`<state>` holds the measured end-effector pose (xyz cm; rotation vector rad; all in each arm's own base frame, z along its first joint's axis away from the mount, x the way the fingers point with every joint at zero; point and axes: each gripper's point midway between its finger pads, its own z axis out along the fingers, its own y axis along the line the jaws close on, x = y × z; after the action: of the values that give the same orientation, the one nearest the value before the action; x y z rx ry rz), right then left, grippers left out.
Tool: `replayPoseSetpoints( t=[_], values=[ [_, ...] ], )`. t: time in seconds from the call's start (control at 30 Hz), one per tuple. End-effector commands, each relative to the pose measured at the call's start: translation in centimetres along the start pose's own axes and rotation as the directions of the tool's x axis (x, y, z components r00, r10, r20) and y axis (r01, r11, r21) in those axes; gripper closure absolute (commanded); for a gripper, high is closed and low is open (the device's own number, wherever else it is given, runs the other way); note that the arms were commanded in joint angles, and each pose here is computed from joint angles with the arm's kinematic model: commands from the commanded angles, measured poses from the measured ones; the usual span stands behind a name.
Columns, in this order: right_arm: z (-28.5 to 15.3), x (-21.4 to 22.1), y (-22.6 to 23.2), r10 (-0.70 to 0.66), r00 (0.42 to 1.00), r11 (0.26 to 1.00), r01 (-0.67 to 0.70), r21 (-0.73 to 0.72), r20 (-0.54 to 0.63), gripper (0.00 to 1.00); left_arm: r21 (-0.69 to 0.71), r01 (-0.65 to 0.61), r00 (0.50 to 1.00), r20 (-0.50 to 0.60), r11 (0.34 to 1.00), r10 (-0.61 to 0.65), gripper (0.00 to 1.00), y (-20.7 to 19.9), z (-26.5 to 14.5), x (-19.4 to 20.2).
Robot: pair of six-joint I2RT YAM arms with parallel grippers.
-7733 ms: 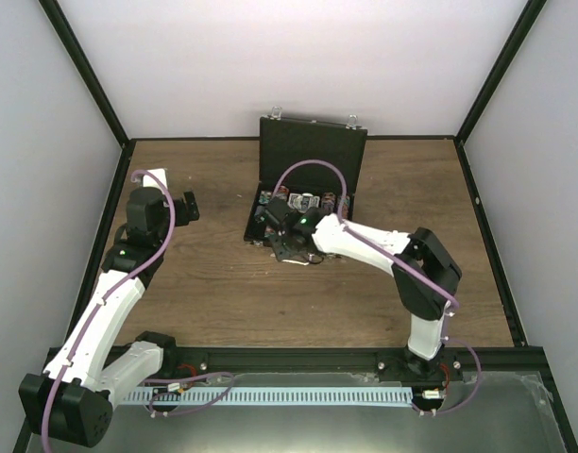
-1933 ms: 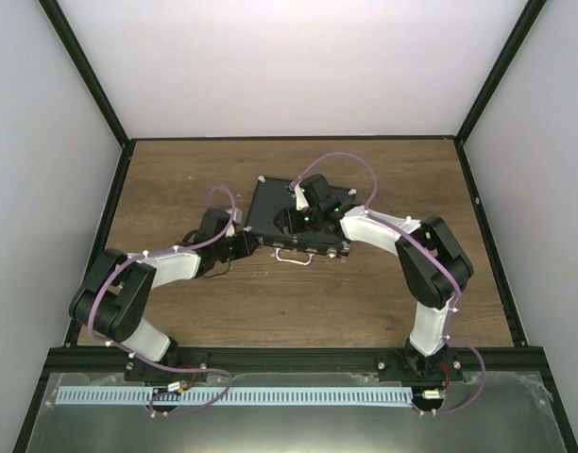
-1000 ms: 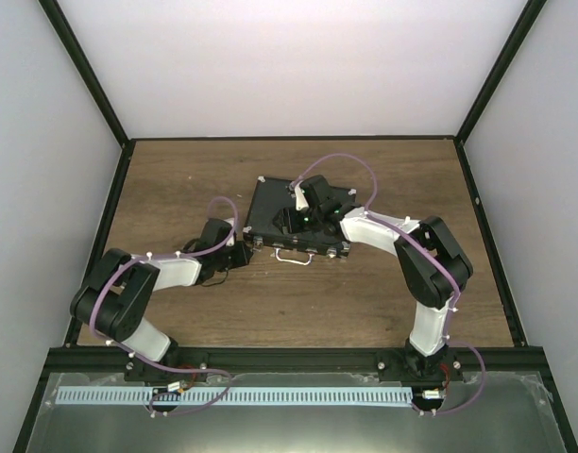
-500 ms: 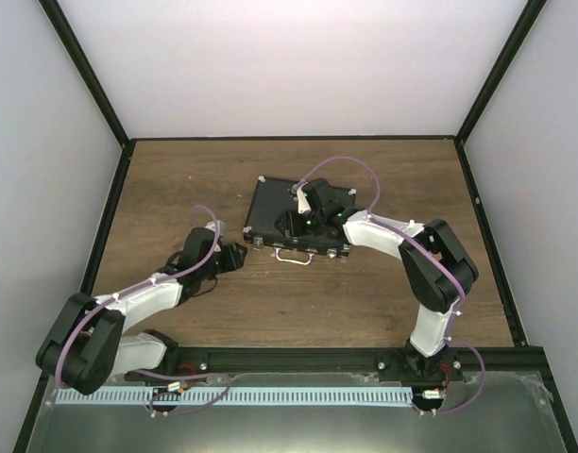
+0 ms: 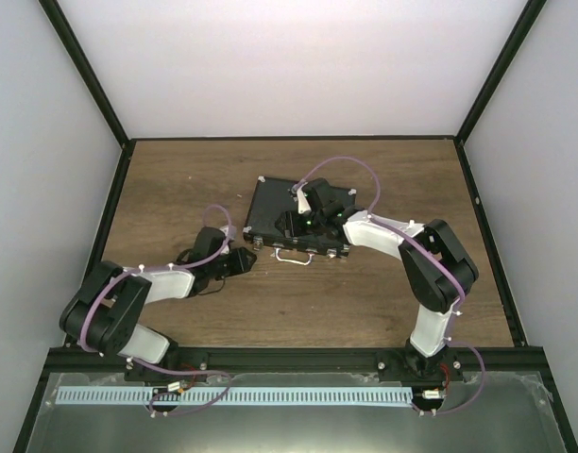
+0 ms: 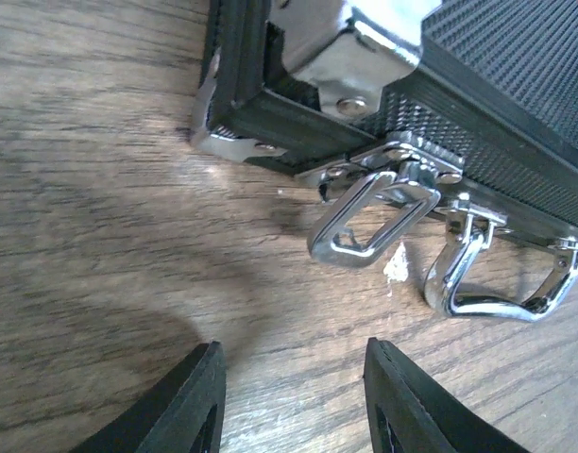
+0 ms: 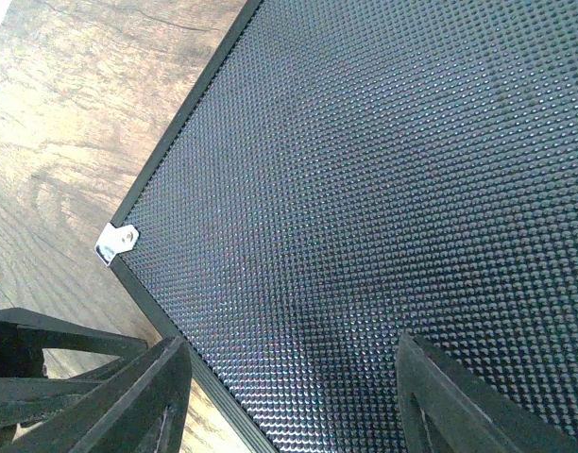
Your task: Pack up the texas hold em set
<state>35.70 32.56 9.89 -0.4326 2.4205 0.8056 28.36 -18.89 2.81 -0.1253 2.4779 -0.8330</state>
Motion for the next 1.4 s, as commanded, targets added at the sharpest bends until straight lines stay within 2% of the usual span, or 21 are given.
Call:
replayPoseSetpoints(
  t=[0.0,0.47,0.87,1.37],
  values=[
    [0.5,3.5,-0.9,0.030,0.994,0.999,-0.027,0.032,-0.104,0.40,0.040,-0.002,1.000,0.018,0.999,0.001,0.57,-1.0,0.7,-1.0],
    [0.7,4.1,-1.1,0.034,0.992,0.999,-0.030,0.034,-0.123,0.40,-0.064,-0.041,0.998,0.046,0.997,0.044,0.68,0.5,1.4,-2.0],
    [1.1,4.7,-1.8,0.039,0.989,0.997,-0.031,0.064,-0.142,0.40,-0.036,-0.024,0.998,0.055,0.999,0.026,0.67,0.2,2.0,-2.2],
    [1.6,5.2,-2.5,0.057,0.985,0.995,-0.043,0.091,-0.160,0.43,-0.122,-0.014,0.996,0.080,0.992,0.024,0.73,1.7,2.8,-2.2]
  ],
)
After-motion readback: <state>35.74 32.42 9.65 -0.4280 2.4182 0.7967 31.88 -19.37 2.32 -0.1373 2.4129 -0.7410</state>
